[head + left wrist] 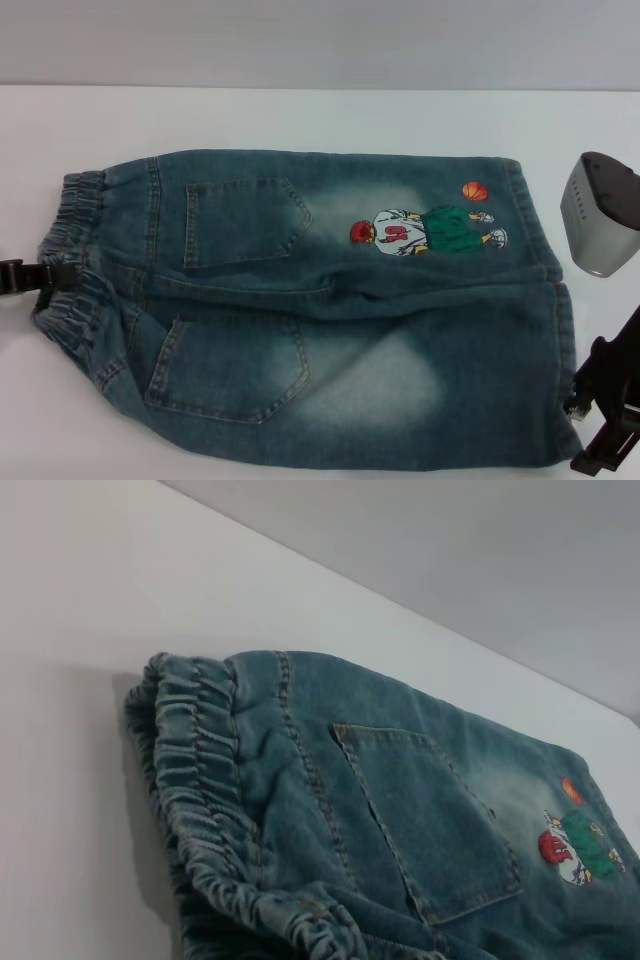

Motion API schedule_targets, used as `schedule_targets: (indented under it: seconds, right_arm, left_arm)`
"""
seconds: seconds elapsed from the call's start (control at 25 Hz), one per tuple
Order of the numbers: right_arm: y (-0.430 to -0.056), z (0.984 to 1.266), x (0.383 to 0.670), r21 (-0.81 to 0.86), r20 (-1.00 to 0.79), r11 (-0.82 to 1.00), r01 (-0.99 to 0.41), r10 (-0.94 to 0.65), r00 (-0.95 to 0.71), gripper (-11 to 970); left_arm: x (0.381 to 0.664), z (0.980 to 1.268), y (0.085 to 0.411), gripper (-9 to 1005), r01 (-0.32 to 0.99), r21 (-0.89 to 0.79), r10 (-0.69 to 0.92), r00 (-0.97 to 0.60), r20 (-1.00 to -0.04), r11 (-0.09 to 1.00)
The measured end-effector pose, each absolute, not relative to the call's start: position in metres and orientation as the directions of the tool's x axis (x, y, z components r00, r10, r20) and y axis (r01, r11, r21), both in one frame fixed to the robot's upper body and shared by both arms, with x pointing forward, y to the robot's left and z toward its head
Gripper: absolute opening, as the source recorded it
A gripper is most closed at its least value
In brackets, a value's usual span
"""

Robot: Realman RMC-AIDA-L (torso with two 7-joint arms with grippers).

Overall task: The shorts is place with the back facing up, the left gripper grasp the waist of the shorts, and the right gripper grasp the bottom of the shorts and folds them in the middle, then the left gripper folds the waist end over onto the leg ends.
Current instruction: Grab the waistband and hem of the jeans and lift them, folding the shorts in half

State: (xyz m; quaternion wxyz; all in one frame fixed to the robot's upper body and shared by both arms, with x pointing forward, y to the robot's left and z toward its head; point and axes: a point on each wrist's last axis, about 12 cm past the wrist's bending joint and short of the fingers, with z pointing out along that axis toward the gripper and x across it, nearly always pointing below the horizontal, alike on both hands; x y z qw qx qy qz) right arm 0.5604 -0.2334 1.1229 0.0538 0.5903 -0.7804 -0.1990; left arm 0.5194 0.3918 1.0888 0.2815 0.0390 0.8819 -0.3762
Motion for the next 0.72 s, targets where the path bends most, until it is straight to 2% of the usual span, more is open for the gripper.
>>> schedule_targets:
  seconds: [0.72]
  right_arm:
    - [-0.219, 1.124, 0.560, 0.388, -0.156, 0.179, -0.904, -0.954, -0.256, 704]
  left_arm:
    - [0.521, 1.089, 0.393, 34, 0.281, -0.632, -0.145, -0.832, -0.536, 0.722]
